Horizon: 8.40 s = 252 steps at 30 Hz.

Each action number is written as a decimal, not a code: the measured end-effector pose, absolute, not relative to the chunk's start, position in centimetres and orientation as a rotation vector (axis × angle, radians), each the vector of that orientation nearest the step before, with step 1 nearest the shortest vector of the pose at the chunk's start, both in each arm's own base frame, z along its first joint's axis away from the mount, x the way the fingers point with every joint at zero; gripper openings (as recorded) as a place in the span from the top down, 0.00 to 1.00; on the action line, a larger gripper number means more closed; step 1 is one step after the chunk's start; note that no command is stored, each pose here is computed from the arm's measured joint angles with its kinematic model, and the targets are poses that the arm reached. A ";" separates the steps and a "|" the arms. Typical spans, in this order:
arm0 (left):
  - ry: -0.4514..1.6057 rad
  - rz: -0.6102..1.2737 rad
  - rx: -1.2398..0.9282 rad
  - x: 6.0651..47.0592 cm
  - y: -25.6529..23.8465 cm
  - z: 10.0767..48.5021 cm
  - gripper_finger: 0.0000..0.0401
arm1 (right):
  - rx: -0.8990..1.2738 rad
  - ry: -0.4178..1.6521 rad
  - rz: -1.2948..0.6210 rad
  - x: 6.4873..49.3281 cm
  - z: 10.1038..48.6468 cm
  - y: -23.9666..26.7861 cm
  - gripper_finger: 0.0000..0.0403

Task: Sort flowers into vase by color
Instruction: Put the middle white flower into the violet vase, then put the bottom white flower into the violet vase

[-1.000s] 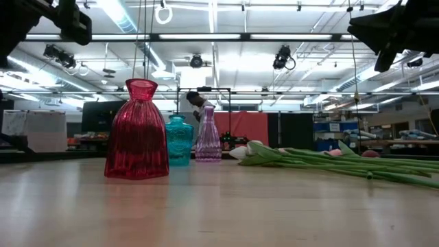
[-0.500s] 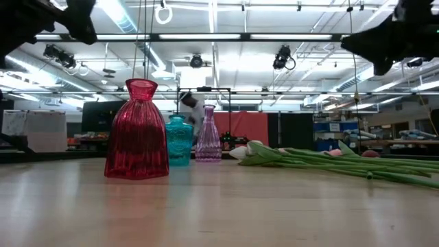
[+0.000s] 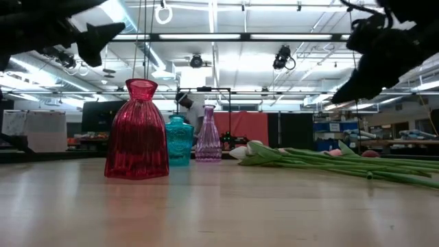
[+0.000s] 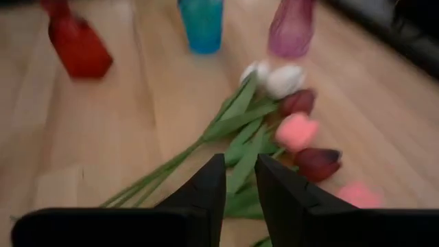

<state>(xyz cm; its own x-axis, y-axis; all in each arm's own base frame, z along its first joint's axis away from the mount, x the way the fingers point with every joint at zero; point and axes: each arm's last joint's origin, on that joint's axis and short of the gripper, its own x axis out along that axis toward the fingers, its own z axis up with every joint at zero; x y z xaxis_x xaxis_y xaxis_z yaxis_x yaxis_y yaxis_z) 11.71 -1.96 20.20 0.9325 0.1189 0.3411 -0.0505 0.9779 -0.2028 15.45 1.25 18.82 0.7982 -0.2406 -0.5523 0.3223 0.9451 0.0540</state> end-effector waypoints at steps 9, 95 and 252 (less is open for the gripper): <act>-0.294 0.233 -0.193 12.3 -1.7 19.4 0.23 | 0.256 0.745 -0.288 23.0 19.9 1.1 0.60; -0.189 0.423 -0.049 13.4 -1.5 19.7 0.23 | -0.140 -0.386 -0.365 34.4 26.9 -13.6 0.98; -0.195 0.526 -0.042 13.2 -1.2 19.9 0.23 | -0.503 -0.227 -0.552 41.0 26.1 -8.2 0.96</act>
